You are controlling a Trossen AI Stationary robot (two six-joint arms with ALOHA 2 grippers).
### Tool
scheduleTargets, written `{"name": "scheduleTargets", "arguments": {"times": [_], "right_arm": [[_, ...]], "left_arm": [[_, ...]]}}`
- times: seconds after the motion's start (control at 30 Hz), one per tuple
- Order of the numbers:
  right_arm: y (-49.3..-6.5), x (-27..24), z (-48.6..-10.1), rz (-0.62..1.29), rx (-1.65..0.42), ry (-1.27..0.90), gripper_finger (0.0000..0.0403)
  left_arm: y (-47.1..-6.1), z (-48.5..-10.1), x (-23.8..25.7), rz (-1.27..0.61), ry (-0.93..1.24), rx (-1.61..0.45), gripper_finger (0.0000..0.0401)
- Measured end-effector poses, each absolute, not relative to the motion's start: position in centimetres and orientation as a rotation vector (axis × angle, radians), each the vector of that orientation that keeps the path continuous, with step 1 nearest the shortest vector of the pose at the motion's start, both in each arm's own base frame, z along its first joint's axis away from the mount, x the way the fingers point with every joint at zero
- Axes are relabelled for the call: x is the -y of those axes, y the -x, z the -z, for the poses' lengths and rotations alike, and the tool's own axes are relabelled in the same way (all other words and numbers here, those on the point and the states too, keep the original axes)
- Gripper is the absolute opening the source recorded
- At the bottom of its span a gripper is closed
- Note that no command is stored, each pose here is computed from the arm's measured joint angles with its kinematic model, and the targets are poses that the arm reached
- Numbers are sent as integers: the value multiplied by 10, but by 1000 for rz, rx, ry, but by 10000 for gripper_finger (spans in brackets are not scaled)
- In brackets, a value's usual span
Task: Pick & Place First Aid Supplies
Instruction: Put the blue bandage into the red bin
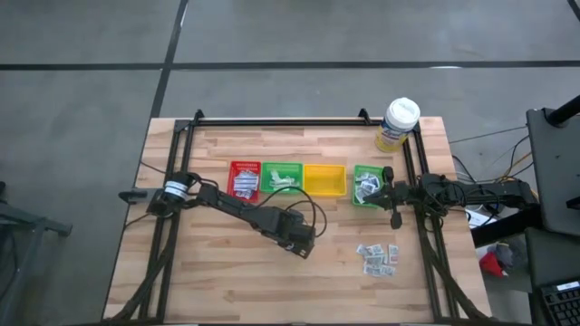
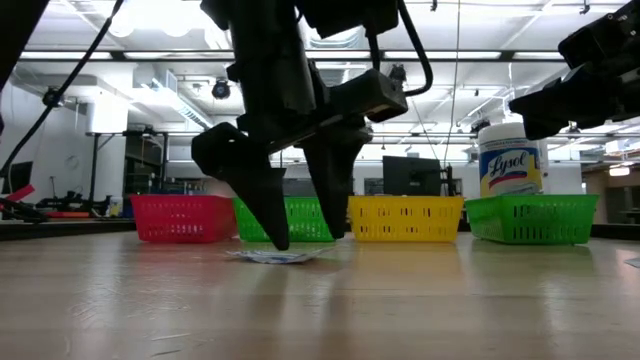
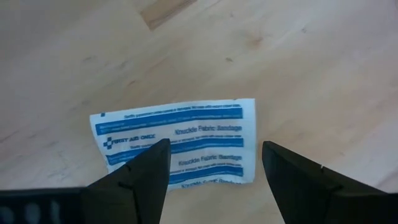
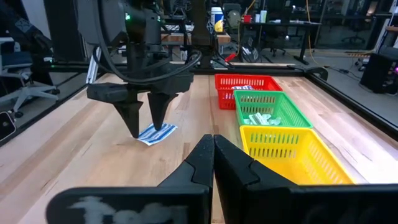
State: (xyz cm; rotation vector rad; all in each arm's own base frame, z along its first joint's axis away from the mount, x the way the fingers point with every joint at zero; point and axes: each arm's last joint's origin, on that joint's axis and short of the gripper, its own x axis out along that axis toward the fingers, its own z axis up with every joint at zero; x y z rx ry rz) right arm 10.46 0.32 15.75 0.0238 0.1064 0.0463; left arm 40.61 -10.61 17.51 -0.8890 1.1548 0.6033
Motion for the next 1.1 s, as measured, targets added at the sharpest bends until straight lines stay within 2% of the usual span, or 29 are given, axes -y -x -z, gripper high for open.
{"name": "scheduleTargets", "arguments": {"times": [0.4, 0.83, 1.1], "right_arm": [[-105, -3, -158, -46, -106, -25, 8], [-105, -3, -158, -46, -107, -26, 8], [-105, -3, -158, -46, -107, -26, 8]], "left_arm": [[-409, -178, 107, -597, 883, -1122, 246], [-409, -160, 106, -629, 875, -1168, 246], [-394, -158, 103, -748, 821, -1290, 246]]}}
